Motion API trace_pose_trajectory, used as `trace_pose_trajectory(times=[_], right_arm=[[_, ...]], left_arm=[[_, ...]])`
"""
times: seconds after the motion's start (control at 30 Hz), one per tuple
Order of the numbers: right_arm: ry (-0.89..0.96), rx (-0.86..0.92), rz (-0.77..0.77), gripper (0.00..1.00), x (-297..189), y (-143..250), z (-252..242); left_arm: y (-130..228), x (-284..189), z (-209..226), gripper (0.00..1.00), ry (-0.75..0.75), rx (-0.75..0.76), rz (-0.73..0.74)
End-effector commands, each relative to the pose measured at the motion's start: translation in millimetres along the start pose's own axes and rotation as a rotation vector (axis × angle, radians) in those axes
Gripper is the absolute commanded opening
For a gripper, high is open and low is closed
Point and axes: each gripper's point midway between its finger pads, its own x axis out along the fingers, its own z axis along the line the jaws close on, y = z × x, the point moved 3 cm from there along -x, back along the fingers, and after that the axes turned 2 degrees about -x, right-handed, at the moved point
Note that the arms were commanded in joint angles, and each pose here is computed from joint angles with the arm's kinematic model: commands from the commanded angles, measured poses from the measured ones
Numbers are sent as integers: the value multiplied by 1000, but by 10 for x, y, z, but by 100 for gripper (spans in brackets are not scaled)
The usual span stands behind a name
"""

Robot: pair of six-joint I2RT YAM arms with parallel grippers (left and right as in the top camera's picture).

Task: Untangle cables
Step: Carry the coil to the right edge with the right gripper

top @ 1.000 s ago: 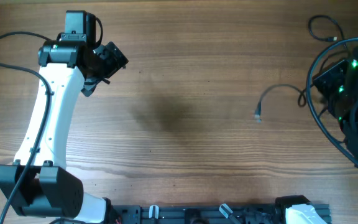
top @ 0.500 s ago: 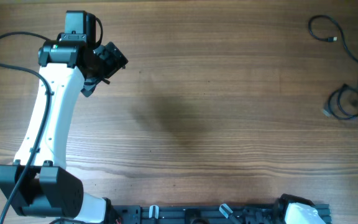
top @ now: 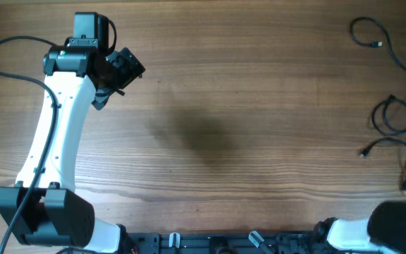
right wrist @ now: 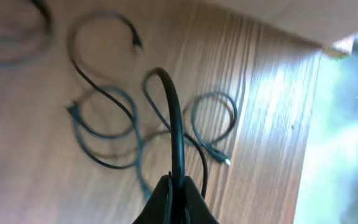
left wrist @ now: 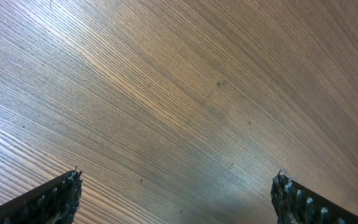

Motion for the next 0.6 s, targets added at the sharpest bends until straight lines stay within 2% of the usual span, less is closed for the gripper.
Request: trace_pose_trajectory(times=[0.0,0.13,0.23,0.33,0.43,0.57], right_arm=[[84,30,107,4,403,143,-14],[104,20,160,4,786,336,19],[-101,-138,224,4,1107,590,352],[-121,-100,213,4,1318,724,419],[-50,-51,200,4,1566,804,300],[31,-23,311,4,2024,961,123]], left_arm=[[-22,40,39,100,-20,-19,-2],[-23,40,38,100,-20,-19,-3],[-24,40,38,100,-19,-19,-3],[-17,40,45,100,-23,-19,0],[-17,40,45,100,-23,-19,0],[-18,40,43,100,-22,-19,-1]])
